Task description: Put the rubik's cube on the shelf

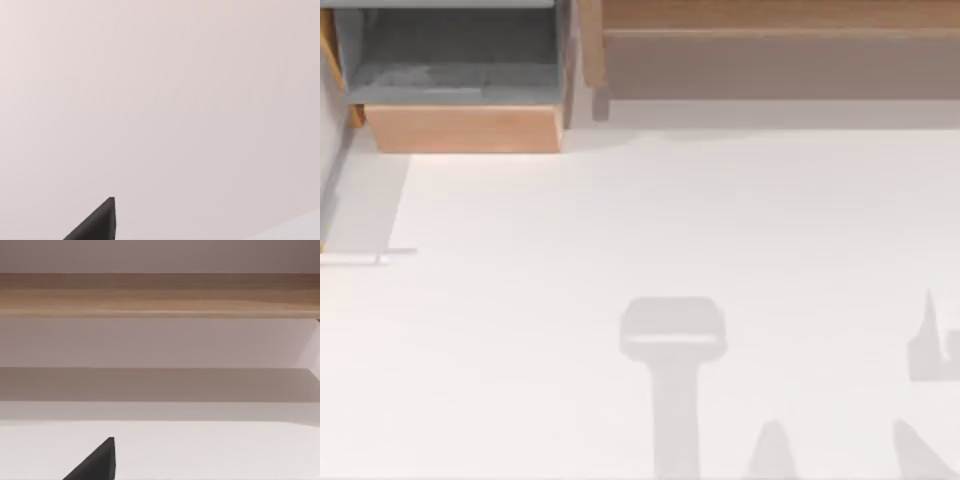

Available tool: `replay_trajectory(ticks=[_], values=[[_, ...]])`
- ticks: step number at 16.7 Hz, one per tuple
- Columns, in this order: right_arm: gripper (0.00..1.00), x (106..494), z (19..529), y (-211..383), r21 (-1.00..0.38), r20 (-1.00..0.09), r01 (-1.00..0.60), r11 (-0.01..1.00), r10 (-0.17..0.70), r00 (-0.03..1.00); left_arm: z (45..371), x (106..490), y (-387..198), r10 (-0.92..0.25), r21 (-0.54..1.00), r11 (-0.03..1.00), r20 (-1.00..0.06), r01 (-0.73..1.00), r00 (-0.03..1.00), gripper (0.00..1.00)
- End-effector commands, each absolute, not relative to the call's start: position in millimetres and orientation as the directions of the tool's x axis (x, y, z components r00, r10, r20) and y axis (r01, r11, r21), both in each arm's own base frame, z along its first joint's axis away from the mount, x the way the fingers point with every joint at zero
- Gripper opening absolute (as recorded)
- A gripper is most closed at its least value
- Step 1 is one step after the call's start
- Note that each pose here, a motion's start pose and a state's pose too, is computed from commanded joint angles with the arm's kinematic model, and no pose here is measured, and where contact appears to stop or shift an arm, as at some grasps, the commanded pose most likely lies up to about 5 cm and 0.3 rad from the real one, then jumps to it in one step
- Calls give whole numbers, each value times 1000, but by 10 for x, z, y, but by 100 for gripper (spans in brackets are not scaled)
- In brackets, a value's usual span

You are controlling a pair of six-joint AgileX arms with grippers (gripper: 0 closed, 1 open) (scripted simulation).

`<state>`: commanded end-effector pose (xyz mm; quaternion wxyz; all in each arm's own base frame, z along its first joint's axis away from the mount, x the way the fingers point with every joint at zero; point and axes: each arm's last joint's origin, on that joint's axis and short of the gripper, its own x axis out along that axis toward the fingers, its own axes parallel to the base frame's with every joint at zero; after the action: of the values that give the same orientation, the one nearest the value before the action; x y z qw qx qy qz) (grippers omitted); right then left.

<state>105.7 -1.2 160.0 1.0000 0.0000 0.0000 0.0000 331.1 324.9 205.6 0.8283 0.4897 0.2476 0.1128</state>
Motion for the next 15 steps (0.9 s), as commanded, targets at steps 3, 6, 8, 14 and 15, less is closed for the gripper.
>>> replay_trajectory(ticks=[3, 6, 8, 14, 15], values=[[100, 1057, 1600, -12, 0, 0, 0, 1000, 0, 1000, 2392, 3667, 3152, 390, 752, 654, -431, 85, 814, 100], [100, 1057, 1600, -12, 0, 0, 0, 1000, 0, 1000, 2579, 3984, 2909, 311, 588, 799, -588, 130, 747, 100], [100, 1057, 1600, -12, 0, 0, 0, 1000, 0, 1000, 2618, 4161, 2697, 244, 462, 873, -692, 157, 679, 100], [100, 1057, 1600, -12, 0, 0, 0, 1000, 0, 1000, 2449, 4501, 2064, 58, 130, 979, -916, 158, 397, 100], [100, 1057, 1600, -12, 0, 0, 0, 1000, 0, 1000, 2398, 4532, 1984, 36, 93, 985, -936, 148, 349, 100]])
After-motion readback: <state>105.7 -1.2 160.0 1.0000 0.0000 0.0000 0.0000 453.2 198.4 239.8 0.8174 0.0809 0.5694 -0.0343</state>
